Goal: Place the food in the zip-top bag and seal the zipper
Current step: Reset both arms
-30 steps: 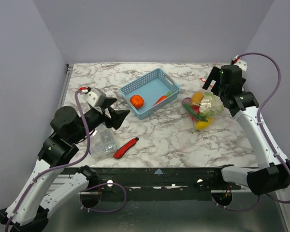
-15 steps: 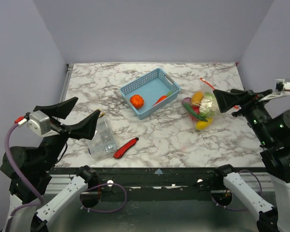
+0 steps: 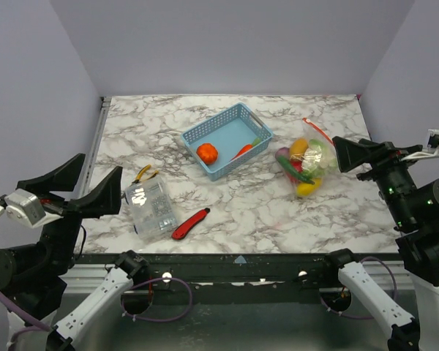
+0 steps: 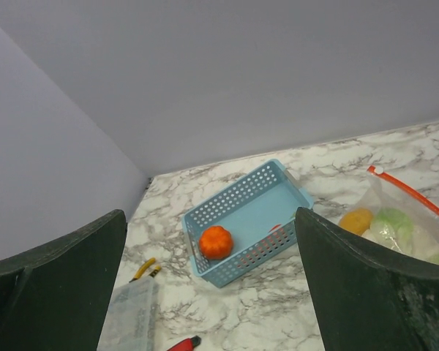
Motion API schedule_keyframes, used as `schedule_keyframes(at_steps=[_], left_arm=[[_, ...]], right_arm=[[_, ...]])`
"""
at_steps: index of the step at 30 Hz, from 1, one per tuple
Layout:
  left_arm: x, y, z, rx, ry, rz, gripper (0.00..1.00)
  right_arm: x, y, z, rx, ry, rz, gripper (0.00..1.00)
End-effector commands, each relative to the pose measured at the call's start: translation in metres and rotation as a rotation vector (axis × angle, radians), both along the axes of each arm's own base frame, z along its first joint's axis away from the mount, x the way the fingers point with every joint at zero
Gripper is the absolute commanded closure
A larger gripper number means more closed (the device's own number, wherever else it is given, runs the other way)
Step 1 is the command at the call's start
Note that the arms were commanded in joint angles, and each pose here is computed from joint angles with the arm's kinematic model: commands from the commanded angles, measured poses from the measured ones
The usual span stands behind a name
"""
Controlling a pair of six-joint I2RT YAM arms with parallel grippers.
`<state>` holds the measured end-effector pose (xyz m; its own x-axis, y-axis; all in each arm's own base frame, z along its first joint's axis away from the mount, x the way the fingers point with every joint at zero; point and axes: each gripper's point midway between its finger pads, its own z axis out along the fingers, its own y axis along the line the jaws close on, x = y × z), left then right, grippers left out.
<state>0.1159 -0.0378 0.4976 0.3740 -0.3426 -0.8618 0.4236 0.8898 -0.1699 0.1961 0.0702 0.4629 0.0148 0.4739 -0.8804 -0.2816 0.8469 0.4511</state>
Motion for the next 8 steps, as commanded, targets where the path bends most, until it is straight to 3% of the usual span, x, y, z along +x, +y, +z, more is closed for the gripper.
schedule_keyframes(at_steps=[1, 8], left_arm=[[0.003, 0.012, -0.005, -0.011, 0.004, 0.070, 0.01], [0.006, 0.012, -0.008, -0.004, 0.009, 0.079, 0.01]], right_arm=[[0.005, -0.004, -0.004, -0.002, 0.014, -0.032, 0.00], [0.011, -0.017, -0.015, -0.011, 0.057, -0.107, 0.00]])
